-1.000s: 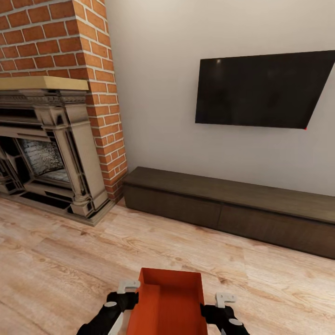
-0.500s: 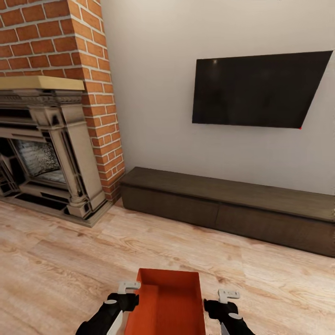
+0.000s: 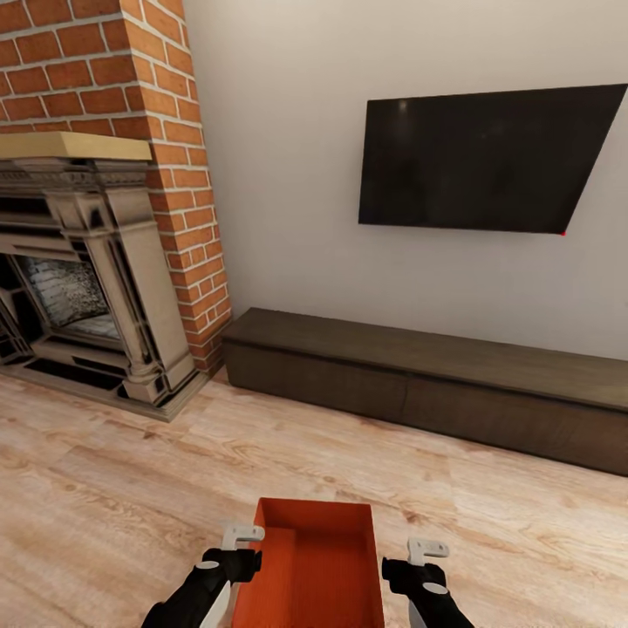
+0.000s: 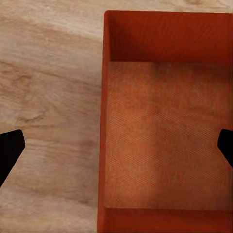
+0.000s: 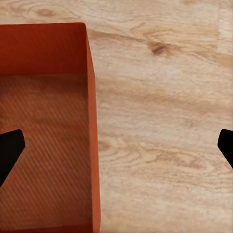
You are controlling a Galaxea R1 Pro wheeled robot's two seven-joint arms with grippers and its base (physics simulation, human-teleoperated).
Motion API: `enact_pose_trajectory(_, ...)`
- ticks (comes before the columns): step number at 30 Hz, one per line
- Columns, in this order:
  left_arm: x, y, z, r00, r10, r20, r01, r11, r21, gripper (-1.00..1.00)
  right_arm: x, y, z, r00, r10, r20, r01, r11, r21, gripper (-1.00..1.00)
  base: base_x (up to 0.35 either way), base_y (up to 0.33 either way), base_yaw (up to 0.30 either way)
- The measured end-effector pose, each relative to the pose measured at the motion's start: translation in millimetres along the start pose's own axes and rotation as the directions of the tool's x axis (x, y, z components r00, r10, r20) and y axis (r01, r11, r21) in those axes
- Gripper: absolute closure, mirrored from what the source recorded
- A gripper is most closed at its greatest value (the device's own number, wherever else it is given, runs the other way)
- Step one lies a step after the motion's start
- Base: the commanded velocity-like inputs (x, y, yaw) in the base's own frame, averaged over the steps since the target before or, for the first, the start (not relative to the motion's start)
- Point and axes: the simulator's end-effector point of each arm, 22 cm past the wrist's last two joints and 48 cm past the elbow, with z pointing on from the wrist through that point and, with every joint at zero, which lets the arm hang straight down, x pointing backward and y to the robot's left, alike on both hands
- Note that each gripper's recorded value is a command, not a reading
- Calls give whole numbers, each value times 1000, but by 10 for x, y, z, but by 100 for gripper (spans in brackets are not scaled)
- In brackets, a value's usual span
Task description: Move the two storage containers from the living room to the garage. In the garage, place one container on the floor and stack the other container on top of it (either order is fine).
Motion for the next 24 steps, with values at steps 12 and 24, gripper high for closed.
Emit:
enact_pose_trajectory(12,29,-6,16,1000,-3,-6,3,1000,1,-100,42,-5,13,1000,-6,-12,6,1000,4,-100,0,0,44)
enact_pose_trajectory(24,109,-12,54,1000,-6,-24,6,1000,2,-100,127,-11,44,1000,-8,-30,9,1000,7,-100,0,0,137)
